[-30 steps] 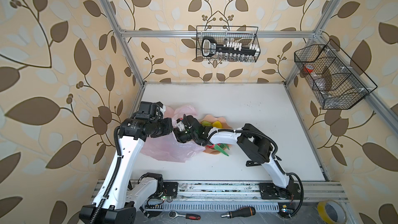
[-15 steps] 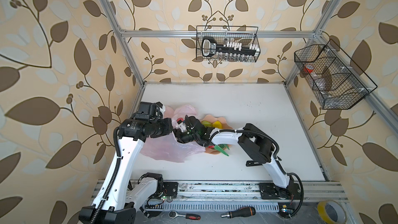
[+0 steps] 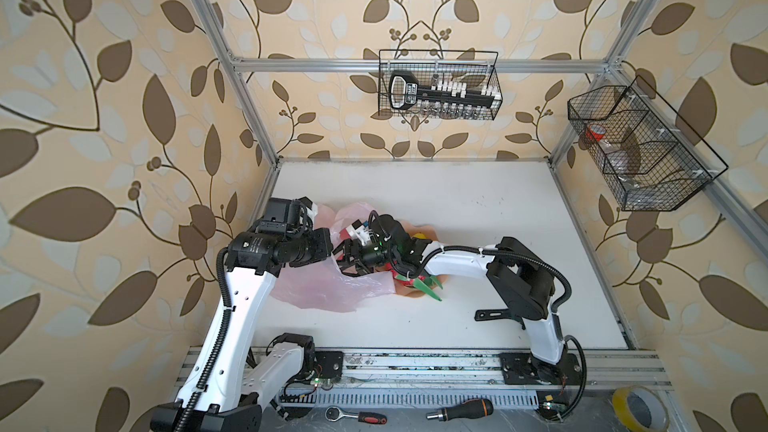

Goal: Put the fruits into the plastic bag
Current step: 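Lower the peach into the bag and open the right gripper, then withdraw the right gripper from the bag over the fruit plate, then lower the right gripper onto the green pear and close on it, then lift the green pear with the right gripper and carry it into the bag mouth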

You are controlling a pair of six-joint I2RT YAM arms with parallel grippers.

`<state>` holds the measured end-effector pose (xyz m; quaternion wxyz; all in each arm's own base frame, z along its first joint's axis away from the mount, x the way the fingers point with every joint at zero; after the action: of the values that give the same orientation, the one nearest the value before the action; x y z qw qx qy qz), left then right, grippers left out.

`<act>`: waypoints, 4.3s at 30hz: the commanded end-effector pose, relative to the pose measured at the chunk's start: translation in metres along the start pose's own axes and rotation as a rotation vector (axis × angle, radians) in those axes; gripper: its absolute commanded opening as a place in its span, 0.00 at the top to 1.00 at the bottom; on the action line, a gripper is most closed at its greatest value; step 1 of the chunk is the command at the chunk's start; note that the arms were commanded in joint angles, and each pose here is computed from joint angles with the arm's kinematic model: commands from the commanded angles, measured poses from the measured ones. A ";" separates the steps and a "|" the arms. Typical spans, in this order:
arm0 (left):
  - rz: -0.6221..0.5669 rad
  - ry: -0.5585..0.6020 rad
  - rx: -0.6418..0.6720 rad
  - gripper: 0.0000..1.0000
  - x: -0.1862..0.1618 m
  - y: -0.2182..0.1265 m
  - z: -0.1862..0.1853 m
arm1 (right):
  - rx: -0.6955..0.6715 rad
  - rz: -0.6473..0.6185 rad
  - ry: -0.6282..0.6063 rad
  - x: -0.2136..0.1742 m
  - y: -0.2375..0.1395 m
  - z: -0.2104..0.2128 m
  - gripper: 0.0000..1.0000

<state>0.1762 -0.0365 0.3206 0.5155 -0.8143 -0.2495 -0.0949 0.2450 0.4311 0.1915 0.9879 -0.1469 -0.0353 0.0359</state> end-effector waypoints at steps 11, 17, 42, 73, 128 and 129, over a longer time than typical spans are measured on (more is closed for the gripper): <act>-0.005 -0.022 0.011 1.00 -0.003 -0.001 0.002 | -0.114 -0.023 -0.063 -0.002 -0.034 0.002 0.20; -0.006 -0.022 0.019 1.00 -0.004 -0.001 0.004 | -0.181 -0.039 -0.148 -0.004 -0.049 0.012 0.17; 0.012 -0.025 0.062 1.00 -0.002 -0.002 0.005 | -0.647 -0.127 -0.580 0.010 -0.132 0.031 0.14; 0.029 -0.030 0.043 1.00 -0.005 0.000 0.005 | -0.942 0.062 -0.868 0.055 -0.062 -0.006 0.10; 0.031 -0.043 0.022 1.00 0.004 0.005 0.002 | -0.816 -0.106 -0.775 0.046 -0.120 0.029 0.52; 0.031 -0.045 0.021 1.00 0.004 0.005 0.001 | -0.805 -0.116 -0.766 0.046 -0.123 0.031 0.52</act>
<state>0.1797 -0.0351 0.3082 0.5333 -0.8094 -0.2396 -0.0555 0.2986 0.3320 0.2513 0.7519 -0.5059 -0.4219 0.0270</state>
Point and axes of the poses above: each gripper's point midway between its finger pads, its own y axis out along the fingers, its own z axis along the line the jaws close on, x = y × z, the point moved 10 cm from there along -y, back along the fingers, and after that the axes turned 2 degrees about -y, right-handed, at the moved point
